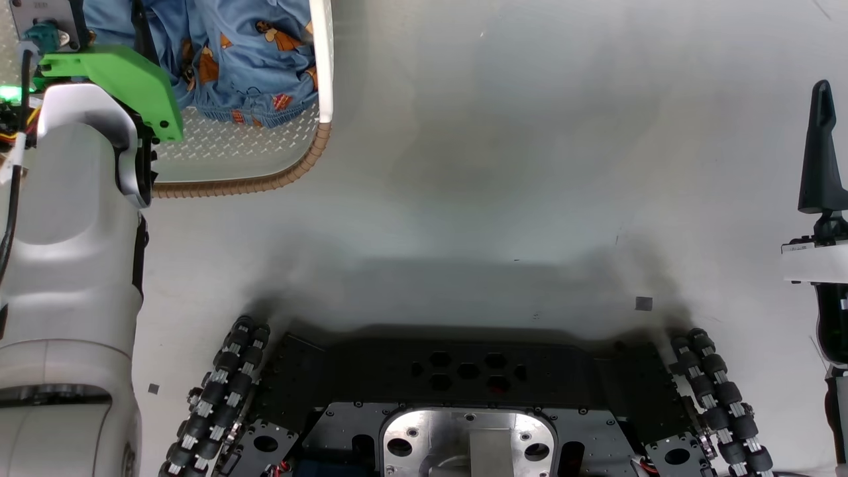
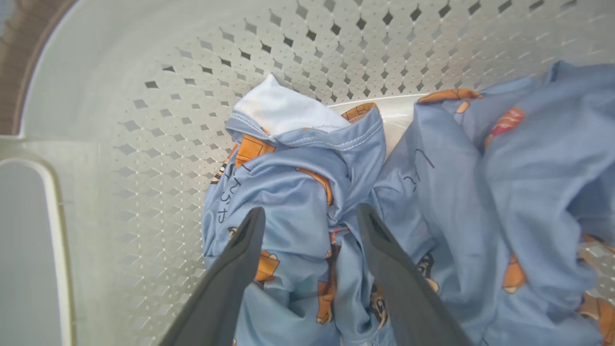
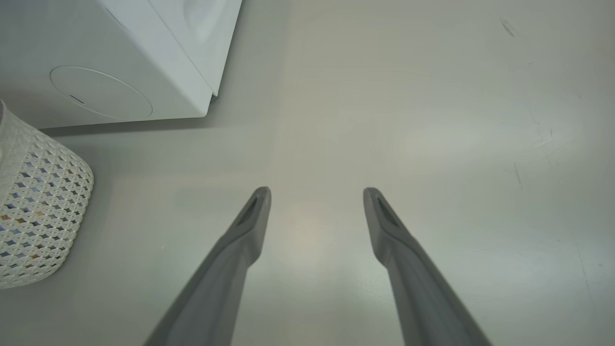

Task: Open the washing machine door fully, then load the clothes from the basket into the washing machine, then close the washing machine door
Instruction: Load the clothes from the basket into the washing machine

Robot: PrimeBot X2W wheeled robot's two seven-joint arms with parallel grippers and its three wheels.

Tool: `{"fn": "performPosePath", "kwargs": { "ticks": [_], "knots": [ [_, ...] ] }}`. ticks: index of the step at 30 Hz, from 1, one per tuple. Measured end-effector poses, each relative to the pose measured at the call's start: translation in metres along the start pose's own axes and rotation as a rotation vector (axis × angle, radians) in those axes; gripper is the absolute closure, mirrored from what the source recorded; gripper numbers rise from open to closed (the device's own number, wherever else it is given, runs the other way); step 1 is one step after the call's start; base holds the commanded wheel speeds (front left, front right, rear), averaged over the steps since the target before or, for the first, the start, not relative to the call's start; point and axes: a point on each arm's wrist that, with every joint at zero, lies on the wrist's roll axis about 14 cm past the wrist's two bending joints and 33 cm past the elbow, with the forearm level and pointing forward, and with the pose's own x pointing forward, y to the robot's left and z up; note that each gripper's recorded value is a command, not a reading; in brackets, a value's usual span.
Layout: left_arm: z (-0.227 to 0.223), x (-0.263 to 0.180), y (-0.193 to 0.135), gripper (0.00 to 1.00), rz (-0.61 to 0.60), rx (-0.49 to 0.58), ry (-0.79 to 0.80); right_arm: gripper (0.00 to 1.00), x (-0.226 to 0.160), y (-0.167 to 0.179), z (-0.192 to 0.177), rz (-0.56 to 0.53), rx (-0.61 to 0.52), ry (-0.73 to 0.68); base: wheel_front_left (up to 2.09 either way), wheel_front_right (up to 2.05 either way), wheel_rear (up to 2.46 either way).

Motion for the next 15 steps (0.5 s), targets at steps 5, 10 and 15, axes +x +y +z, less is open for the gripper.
{"fn": "performPosePath", "kwargs": {
  "ticks": [5, 10, 15],
  "knots": [
    [-0.014, 0.005, 0.004, 0.0, 0.02, 0.006, 0.062, 0.0, 0.002, -0.001, -0.003, -0.001, 0.0, 0.003, 0.0, 0.0, 0.0],
    [-0.018, 0.008, 0.007, 0.0, 0.036, 0.026, 0.087, 0.0, 0.001, -0.001, -0.009, 0.0, 0.004, 0.019, 0.0, 0.0, 0.0],
    [-0.027, 0.009, 0.018, 0.0, 0.061, 0.063, 0.129, 0.0, -0.002, -0.001, -0.014, -0.001, 0.007, 0.036, 0.0, 0.0, 0.0]
  ]
}}
